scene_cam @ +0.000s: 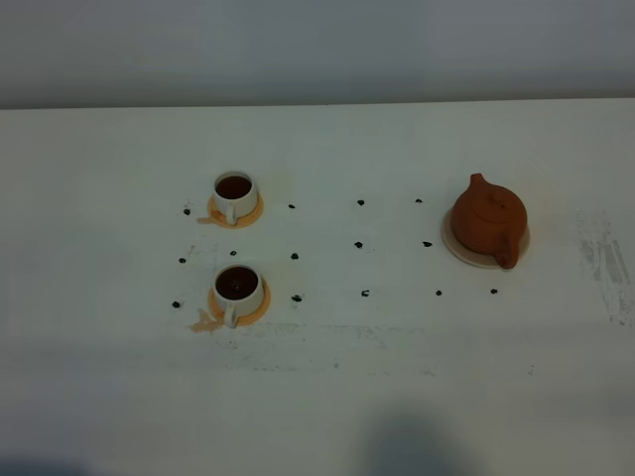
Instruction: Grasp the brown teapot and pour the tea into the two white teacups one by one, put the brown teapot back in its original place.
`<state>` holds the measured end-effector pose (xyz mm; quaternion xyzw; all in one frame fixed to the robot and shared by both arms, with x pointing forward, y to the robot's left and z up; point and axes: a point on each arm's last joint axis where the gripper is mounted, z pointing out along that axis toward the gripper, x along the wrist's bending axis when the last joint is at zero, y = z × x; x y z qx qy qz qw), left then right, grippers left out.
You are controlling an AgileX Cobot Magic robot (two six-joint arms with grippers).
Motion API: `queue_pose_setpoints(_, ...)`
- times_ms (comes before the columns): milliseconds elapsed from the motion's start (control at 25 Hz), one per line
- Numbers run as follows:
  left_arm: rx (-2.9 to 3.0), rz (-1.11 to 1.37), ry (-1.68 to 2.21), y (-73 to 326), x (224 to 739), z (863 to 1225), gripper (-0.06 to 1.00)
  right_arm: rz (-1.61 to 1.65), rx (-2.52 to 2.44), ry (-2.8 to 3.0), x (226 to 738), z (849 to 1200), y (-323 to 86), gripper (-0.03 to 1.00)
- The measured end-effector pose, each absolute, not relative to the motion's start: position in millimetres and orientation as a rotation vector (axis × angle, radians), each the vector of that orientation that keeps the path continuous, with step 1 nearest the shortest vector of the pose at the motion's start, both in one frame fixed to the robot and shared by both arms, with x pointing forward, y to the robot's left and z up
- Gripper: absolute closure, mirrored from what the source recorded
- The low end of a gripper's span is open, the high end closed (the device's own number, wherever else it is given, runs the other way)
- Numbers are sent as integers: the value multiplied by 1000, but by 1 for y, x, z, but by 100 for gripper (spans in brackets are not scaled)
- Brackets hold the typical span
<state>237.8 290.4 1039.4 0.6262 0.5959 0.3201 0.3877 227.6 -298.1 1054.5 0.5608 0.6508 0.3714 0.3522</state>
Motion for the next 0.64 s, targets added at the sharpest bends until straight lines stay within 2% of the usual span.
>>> queue_pose_setpoints(640, 1594, 815, 1516, 290, 238, 1039, 43, 959, 1453, 1681, 228, 1055, -298, 58)
